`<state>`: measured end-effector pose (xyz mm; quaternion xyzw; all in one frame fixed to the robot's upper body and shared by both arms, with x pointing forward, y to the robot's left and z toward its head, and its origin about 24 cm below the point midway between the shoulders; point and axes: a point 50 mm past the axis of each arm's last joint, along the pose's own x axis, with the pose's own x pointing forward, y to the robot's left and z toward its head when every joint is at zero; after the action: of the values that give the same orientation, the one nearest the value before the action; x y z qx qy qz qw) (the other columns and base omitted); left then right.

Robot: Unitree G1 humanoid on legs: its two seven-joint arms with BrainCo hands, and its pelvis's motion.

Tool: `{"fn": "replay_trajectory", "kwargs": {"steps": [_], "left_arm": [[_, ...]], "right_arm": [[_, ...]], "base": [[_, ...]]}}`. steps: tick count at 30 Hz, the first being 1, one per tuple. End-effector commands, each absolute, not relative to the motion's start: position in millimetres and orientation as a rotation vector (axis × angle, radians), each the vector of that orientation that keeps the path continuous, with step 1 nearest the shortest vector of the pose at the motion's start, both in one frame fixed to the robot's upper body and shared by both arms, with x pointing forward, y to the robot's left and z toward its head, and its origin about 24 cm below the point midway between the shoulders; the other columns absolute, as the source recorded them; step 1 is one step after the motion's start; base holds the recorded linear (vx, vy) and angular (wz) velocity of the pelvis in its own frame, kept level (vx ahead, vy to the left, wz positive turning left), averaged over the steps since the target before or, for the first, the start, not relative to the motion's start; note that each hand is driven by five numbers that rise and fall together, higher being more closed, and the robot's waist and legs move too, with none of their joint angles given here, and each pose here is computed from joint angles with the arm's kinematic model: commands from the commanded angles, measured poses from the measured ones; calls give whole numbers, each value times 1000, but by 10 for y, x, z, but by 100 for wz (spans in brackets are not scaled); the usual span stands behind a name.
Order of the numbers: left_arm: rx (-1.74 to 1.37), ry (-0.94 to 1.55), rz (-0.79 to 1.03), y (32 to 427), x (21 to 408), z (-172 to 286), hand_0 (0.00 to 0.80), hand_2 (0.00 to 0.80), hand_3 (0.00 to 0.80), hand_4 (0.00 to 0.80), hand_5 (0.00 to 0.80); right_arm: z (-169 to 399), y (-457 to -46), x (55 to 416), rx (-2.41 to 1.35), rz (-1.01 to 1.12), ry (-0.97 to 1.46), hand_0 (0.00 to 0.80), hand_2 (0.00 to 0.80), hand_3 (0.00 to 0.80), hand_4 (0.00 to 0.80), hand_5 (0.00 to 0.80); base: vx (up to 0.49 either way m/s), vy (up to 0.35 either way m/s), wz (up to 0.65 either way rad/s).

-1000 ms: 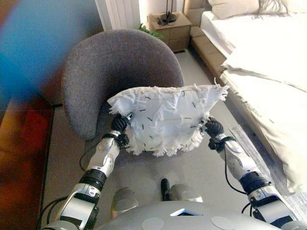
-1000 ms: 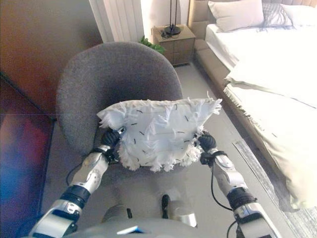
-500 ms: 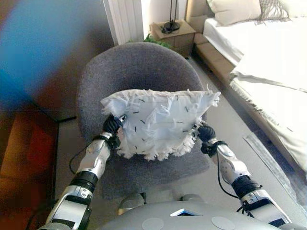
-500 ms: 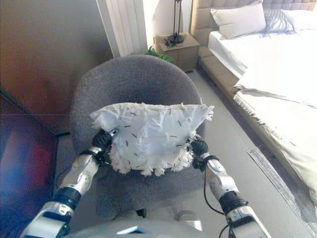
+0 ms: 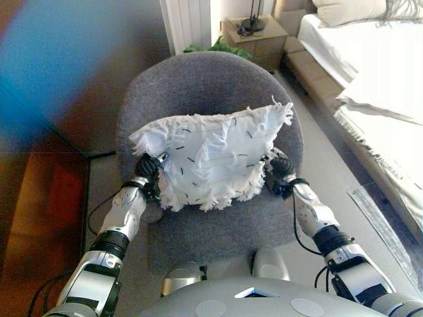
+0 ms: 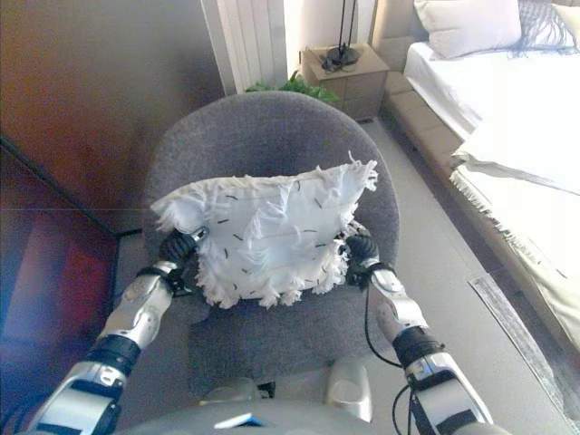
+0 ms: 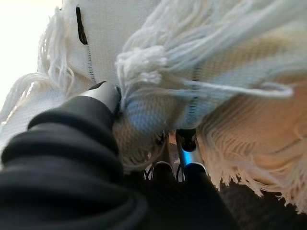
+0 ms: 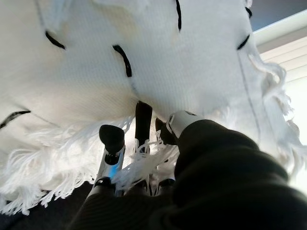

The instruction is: Pick up the cushion and take it to the sofa

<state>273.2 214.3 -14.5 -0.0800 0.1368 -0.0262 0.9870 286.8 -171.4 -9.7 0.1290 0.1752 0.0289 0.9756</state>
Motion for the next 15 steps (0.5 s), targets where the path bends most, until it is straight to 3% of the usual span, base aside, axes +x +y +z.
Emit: {"fn": "replay_trajectory", "kwargs": {"steps": [1,5,15], "left_arm": [[-190,15,-204,1705,3093,427,800,800,800,800,800],[-213,-59,-210,1615,3202,620,800,800,800,800,800],[-158,-218,-216,1261,3595,1285,800,800,800,800,800]], "right_arm": [[496,-1493,3267,306,155,122,800,800,800,800,800],[632,-1469,3295,273,151,51,800,800,800,800,800],[1366,-1262,3706,203,201,-118,800,800,800,800,800]], "base": [[63,-76,37],[-73,-41,37],[-168,-25,0]]}}
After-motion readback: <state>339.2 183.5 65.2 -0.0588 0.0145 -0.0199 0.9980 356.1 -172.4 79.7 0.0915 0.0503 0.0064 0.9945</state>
